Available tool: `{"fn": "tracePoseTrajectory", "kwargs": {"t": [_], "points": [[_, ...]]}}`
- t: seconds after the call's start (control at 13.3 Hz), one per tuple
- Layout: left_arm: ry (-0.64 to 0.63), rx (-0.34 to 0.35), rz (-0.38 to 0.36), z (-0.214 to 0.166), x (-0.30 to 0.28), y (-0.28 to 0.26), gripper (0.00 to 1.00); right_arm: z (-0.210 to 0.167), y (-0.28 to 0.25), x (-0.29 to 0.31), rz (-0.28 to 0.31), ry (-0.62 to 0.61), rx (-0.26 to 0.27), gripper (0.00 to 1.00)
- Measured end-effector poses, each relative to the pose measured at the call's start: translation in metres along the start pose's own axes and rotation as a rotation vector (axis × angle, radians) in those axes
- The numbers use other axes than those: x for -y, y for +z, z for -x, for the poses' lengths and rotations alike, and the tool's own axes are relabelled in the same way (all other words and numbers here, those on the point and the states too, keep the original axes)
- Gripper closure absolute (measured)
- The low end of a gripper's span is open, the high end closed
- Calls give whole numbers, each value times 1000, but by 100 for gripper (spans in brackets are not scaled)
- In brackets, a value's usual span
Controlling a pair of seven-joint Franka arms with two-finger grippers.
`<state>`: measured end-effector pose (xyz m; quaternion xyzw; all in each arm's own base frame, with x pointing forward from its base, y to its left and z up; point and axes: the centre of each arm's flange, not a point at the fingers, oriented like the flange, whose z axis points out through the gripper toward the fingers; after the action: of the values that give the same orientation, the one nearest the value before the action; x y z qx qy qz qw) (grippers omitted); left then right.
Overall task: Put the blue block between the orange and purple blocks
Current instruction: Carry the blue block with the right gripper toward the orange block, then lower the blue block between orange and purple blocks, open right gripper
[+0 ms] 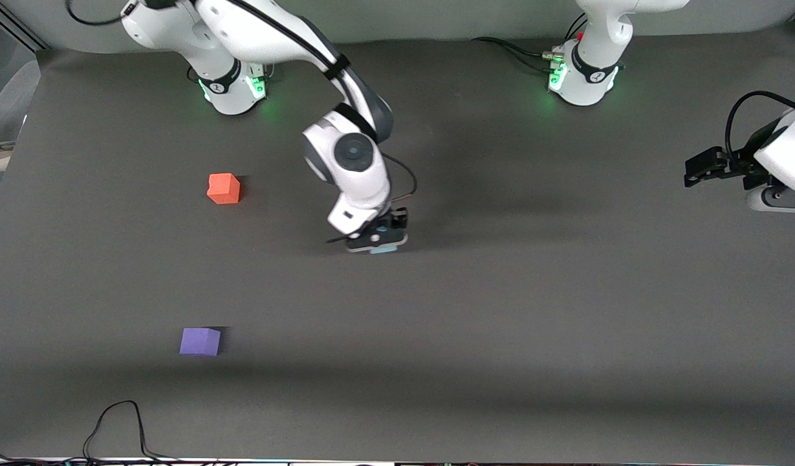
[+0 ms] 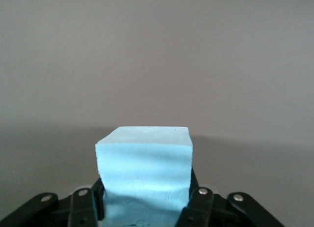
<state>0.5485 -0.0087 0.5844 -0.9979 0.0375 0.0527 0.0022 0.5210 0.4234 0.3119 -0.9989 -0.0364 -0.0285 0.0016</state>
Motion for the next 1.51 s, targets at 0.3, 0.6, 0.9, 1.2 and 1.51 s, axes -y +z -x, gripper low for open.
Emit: {"fn": "tracePoseTrajectory", "kwargs": {"t": [0.3,0.6,0.9,1.2,1.51], "points": [[0,4,1,-1,0,2,0,-42,-120,-130,22,109,4,41],[1,17,1,-6,-1,10,0,-53,-140,-267,47,125,56,41],[2,21,2,-7,-1,12,0,-31,-74,-378,-7,74,74,41],[1,19,2,-7,-1,11,0,11,16,-391,45,56,64,41],[-8,1,1,-9,1,8,0,19,71,-385,11,61,89,41]]}}
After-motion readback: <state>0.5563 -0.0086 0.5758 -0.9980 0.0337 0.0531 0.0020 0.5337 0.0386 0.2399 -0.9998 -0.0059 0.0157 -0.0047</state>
